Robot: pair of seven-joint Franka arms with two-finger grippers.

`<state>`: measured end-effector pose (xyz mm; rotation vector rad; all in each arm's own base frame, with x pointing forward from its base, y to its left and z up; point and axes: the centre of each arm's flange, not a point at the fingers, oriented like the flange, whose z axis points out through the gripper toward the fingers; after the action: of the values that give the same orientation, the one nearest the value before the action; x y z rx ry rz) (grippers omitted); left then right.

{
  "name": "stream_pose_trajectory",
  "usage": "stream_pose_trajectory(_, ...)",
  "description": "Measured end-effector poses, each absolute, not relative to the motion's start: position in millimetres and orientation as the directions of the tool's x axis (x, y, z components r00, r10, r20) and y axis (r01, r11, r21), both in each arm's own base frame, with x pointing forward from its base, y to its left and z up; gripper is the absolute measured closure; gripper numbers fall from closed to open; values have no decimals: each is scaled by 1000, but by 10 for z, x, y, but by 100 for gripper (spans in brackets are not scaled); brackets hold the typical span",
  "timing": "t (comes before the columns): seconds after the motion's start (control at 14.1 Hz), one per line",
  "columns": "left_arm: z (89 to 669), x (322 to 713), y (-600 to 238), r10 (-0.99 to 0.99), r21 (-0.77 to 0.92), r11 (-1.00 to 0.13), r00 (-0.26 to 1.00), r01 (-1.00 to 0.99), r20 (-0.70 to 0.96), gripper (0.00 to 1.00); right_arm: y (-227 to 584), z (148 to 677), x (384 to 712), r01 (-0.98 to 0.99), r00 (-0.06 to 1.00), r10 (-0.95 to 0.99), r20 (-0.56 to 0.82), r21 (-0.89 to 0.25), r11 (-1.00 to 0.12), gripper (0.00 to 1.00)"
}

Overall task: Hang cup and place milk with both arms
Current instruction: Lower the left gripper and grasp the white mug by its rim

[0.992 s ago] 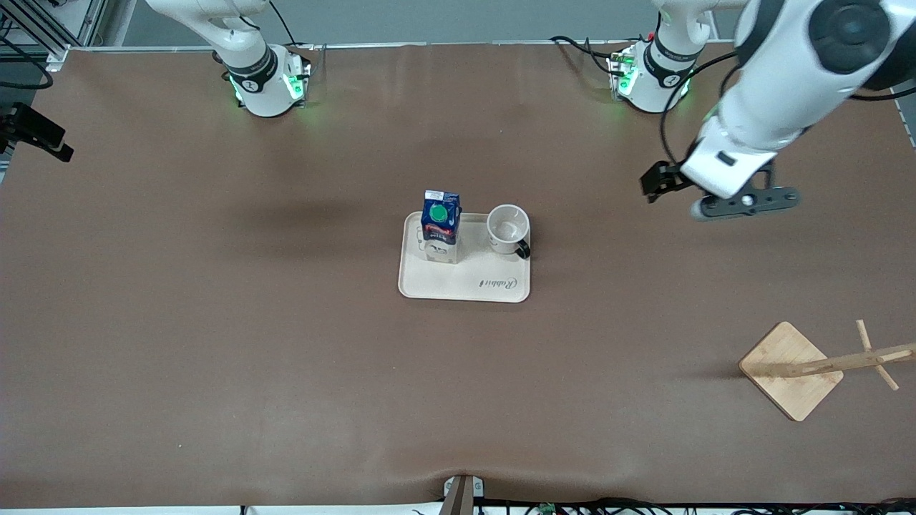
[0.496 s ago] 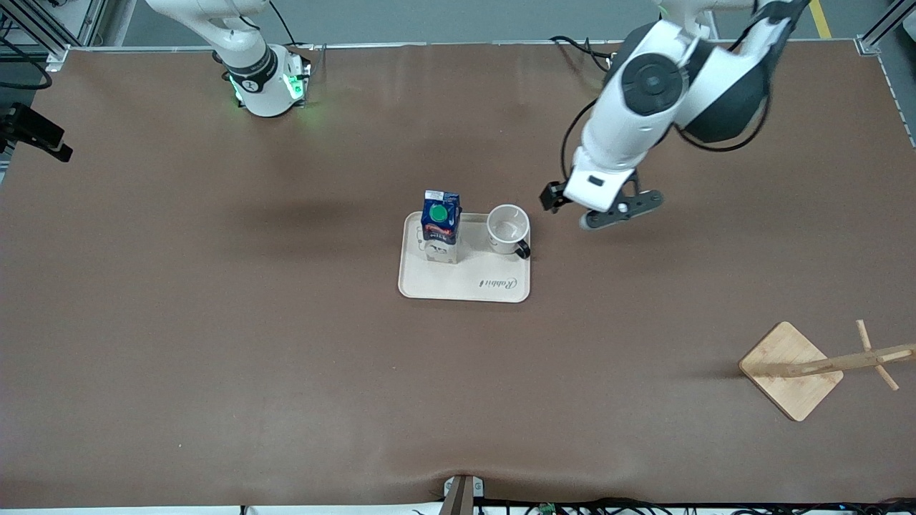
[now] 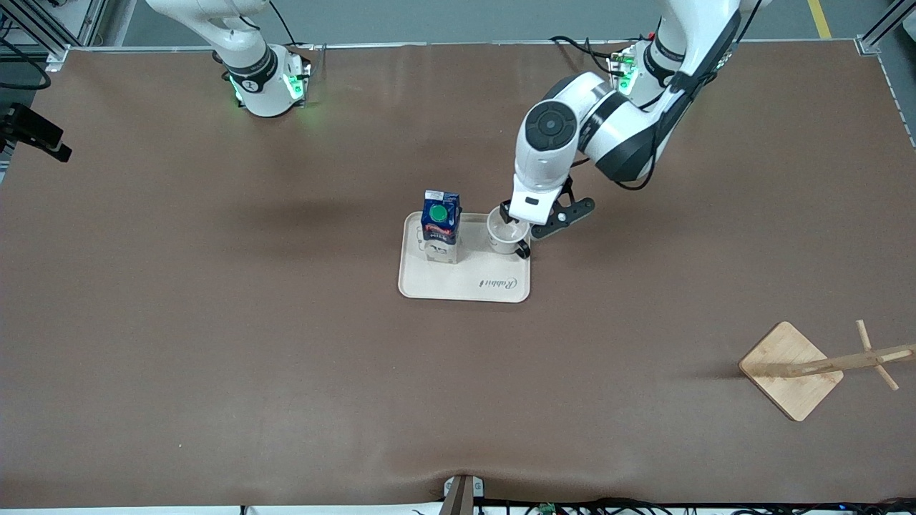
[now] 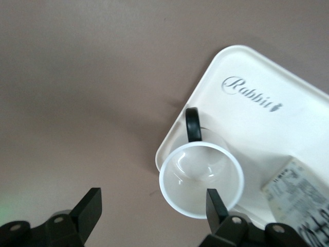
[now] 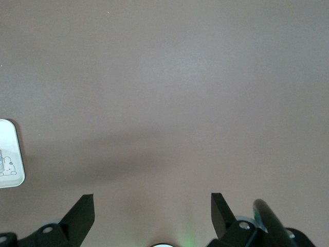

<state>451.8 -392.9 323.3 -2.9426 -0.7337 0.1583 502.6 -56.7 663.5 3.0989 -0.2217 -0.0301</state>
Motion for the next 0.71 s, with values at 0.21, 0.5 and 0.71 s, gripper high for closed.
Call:
stream_pose_trajectory(0.21, 2902, 4454, -3994, 520, -114, -852, 851, 511, -77, 17, -570, 6634, 5026, -143, 990, -143, -17, 36, -989, 0)
stream_pose_trajectory(0.5, 2490, 4374, -4022, 559, -129, -825, 828, 550, -39, 23, -572, 6602, 5045, -143, 989, -144, -24, 37, -989, 0)
stream_pose_trajectory(0.71, 2302, 4306, -4068, 572, -147, -815, 819, 561, -43, 42, -572, 6582, 5058, -143, 989, -144, -28, 37, -989, 0)
